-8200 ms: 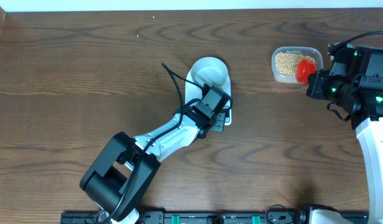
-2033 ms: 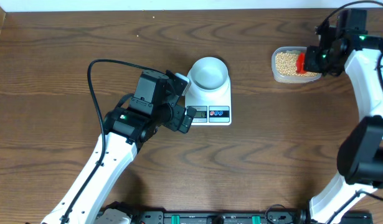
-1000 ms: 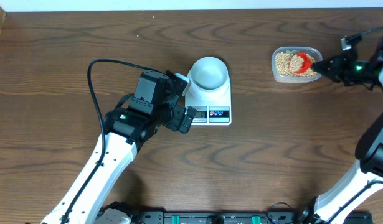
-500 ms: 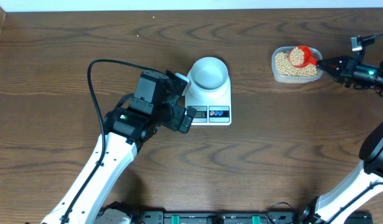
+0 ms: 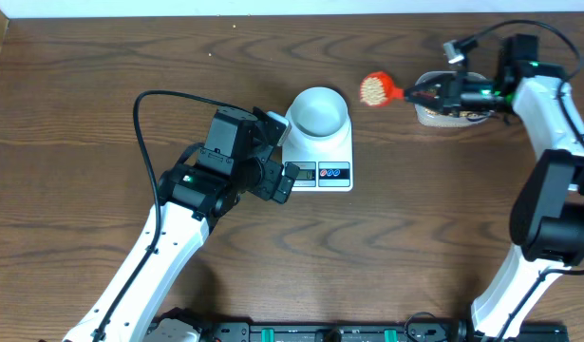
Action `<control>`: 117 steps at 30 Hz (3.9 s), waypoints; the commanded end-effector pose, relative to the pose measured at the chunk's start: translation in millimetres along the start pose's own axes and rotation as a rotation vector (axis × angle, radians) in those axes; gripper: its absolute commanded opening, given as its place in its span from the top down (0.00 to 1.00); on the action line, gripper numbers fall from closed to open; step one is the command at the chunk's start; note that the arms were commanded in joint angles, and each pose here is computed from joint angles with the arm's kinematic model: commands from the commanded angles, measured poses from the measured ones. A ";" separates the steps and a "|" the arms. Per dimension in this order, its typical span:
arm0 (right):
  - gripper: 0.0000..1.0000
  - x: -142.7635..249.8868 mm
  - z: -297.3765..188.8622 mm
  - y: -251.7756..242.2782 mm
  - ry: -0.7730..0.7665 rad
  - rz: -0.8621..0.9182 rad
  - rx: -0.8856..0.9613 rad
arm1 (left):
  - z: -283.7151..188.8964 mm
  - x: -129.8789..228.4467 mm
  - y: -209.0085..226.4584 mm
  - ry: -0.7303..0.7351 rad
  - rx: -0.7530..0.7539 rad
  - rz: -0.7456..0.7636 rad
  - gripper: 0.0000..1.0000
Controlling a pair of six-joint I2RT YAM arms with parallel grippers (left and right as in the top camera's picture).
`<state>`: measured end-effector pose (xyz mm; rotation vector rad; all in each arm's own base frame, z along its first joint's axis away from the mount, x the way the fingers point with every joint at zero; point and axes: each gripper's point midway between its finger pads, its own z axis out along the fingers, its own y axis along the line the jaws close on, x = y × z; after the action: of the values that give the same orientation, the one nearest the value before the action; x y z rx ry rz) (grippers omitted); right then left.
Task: Scoop item into bowl and weigh 50g on scale
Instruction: 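Carry the filled scoop to the grey bowl and pour soybeans in, then return the scoop to the soybean tub and scoop more beans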
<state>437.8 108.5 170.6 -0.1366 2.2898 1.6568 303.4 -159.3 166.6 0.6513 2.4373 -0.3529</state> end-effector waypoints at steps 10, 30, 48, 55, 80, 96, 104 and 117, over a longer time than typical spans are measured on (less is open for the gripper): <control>0.99 5.3 79.4 8.0 0.110 -0.092 0.193 | -1.0 -2.1 1.6 -0.003 -0.008 0.009 0.02; 0.99 13.3 120.0 18.8 0.135 -0.397 0.654 | -0.9 -2.1 1.5 -0.003 -0.007 0.010 0.02; 0.99 20.4 139.0 34.6 0.126 -0.634 0.927 | -0.9 -2.1 1.5 -0.003 -0.007 0.010 0.01; 0.99 19.3 139.6 46.8 0.111 -0.681 0.936 | -0.9 -2.1 1.5 -0.003 -0.007 0.010 0.02; 0.99 8.1 73.6 130.4 -0.052 -0.616 0.757 | -0.9 -2.1 1.5 -0.003 -0.007 0.010 0.02; 0.99 -17.3 -96.0 70.8 -0.216 -0.239 0.840 | -0.9 -2.1 1.5 -0.003 -0.007 0.010 0.01; 0.99 -18.2 -148.2 18.2 -0.237 -0.106 1.008 | -0.9 -2.1 1.5 -0.003 -0.007 0.010 0.02; 0.99 -13.7 -117.2 -92.6 -0.068 0.049 1.005 | -0.9 -2.1 1.5 -0.003 -0.007 0.010 0.02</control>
<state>443.9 -32.2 142.5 0.2182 2.7407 0.3581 303.5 -159.3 166.7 0.6511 2.4370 -0.3525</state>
